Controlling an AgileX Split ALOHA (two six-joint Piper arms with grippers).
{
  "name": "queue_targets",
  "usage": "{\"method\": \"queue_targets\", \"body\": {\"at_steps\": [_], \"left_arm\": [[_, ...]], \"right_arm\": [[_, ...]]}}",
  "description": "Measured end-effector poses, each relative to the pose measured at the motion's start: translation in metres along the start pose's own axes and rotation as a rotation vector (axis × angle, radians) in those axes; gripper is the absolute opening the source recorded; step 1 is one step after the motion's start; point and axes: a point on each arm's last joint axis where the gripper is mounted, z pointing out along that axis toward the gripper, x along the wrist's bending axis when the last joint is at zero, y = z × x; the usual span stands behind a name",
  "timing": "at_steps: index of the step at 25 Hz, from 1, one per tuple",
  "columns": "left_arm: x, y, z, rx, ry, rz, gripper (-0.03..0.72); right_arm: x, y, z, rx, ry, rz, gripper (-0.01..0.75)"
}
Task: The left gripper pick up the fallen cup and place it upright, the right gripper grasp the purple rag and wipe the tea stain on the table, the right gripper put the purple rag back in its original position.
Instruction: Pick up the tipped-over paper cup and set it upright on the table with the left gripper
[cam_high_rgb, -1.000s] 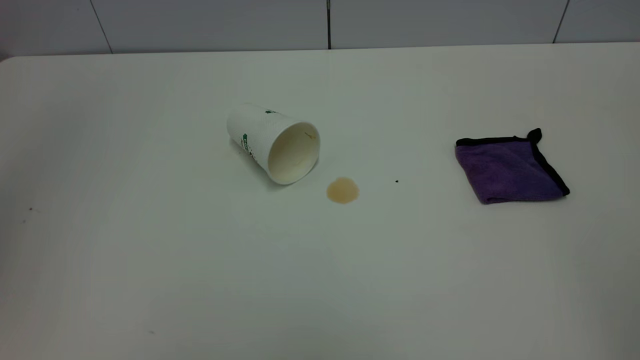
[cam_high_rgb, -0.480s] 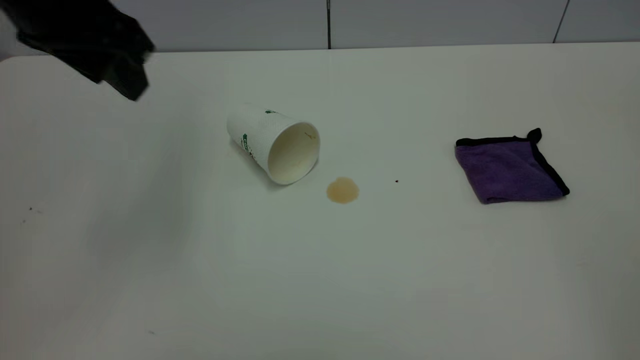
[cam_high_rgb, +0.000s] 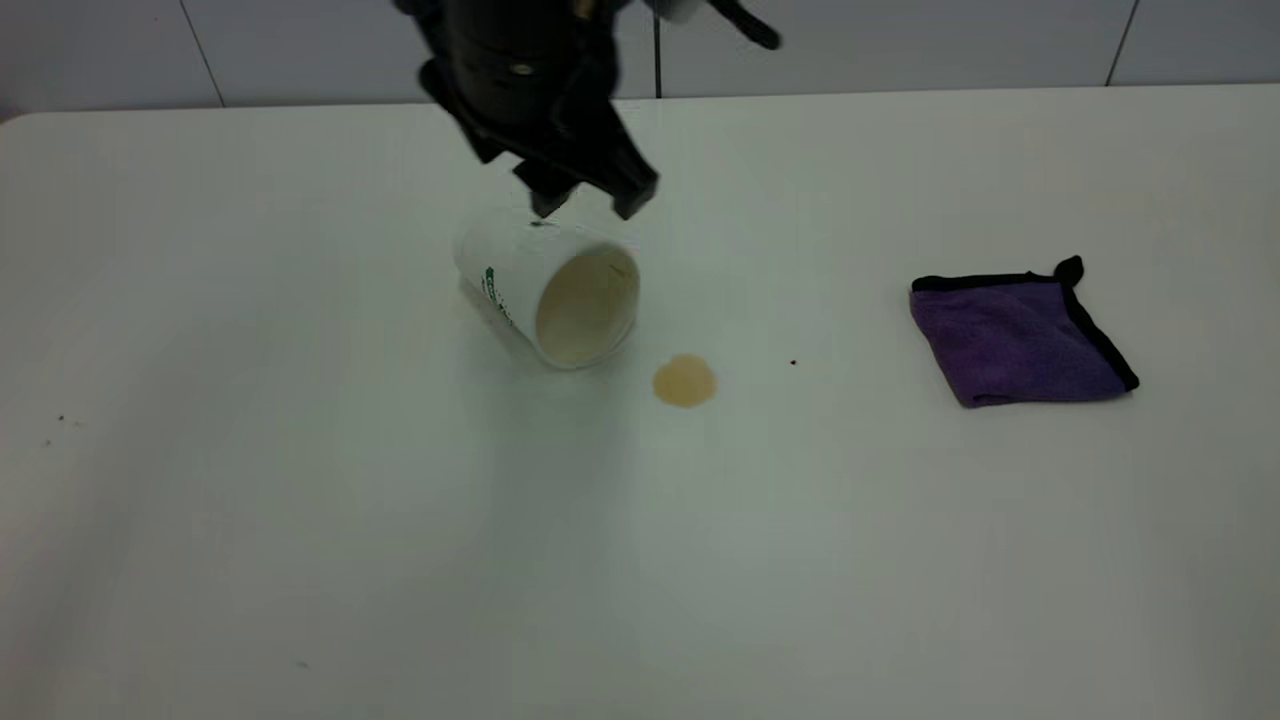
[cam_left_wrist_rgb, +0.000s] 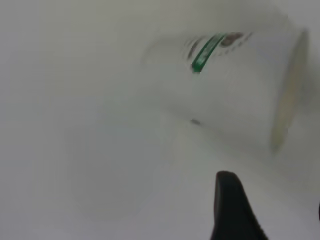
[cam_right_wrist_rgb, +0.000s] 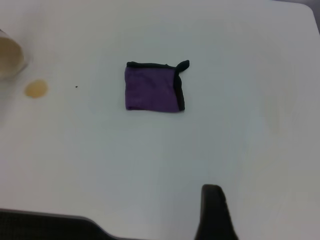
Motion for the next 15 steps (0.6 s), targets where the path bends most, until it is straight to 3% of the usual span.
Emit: {"method": "queue_targets", "body": {"at_steps": [7,15], "left_arm": [[-0.04,0.018,0.027,0.048,0.026,0.041,0.455],[-0.041,0.019,0.046,0.061,0.139,0.011,0.458]], "right_arm": [[0.0,0.0,0.0,0.0,0.0,0.0,0.55],[0.0,0.0,0.0,0.0,0.0,0.0,0.55]]}}
